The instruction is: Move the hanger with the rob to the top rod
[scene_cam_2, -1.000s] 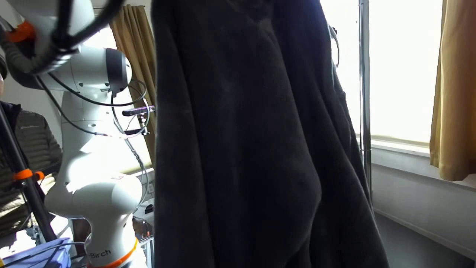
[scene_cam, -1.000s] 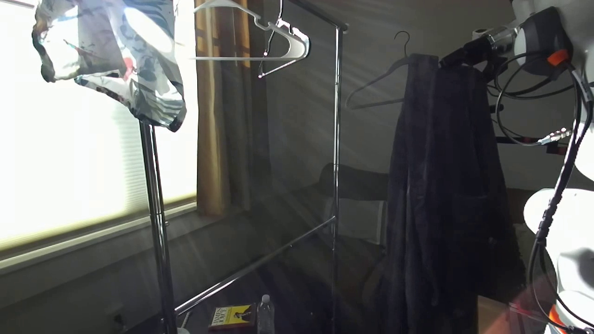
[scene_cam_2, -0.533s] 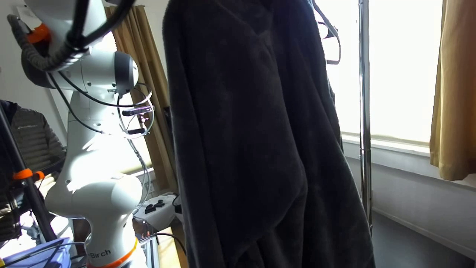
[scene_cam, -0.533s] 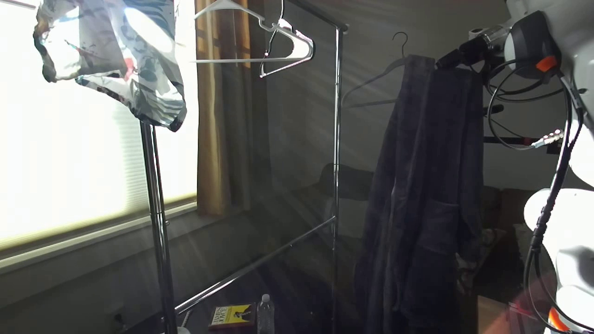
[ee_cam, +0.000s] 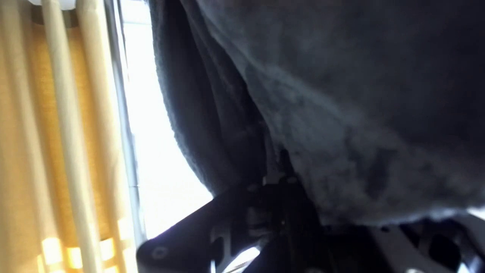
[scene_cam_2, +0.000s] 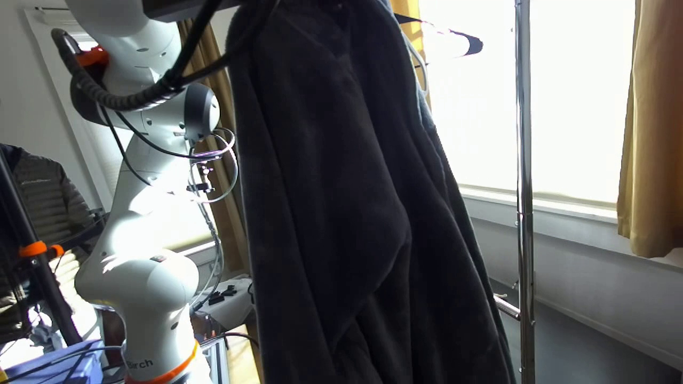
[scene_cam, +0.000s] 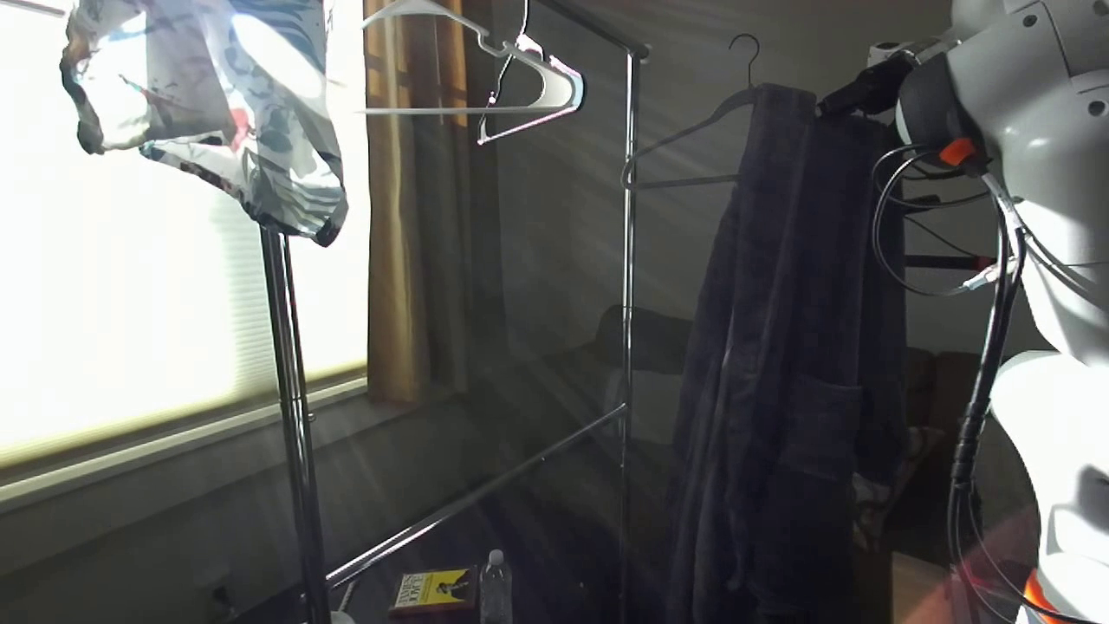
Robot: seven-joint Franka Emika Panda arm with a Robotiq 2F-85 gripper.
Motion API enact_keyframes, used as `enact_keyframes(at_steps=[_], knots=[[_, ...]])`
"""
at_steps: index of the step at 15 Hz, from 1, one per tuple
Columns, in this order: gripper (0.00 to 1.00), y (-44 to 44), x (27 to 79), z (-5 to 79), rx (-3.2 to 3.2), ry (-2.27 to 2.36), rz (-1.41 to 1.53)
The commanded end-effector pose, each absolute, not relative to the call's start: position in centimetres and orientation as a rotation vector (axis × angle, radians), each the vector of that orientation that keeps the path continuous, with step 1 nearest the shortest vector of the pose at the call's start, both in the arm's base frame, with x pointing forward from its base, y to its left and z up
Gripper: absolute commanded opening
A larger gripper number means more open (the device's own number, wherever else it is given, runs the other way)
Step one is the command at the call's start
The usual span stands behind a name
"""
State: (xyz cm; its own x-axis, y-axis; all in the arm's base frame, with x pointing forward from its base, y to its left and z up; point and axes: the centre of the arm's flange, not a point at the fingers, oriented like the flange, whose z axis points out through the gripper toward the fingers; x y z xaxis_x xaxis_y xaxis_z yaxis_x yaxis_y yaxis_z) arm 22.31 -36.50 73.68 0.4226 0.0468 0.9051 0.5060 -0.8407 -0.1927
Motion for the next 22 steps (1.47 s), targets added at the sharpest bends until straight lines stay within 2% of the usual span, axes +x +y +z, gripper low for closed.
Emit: enact_keyframes(at_steps=[1,5,10,17,18,19,20,22], knots=[[0.02,-30.7,20.2,76.4,-2.203,-0.553,-1.561],[0.02,-25.1,20.9,80.9,-2.216,-0.587,-1.797],[0.02,-20.7,26.5,83.2,-2.298,-0.604,-1.988],[0.02,-17.3,32.7,83.8,-2.529,-0.617,-1.997],[0.07,-18.8,34.2,82.7,-2.526,-0.644,-1.938],[0.07,-18.2,34.6,82.7,-2.54,-0.647,-1.934],[0.02,-17.8,34.8,82.7,-2.547,-0.65,-1.931],[0.02,-17.7,35.7,82.5,-2.602,-0.542,-1.928]])
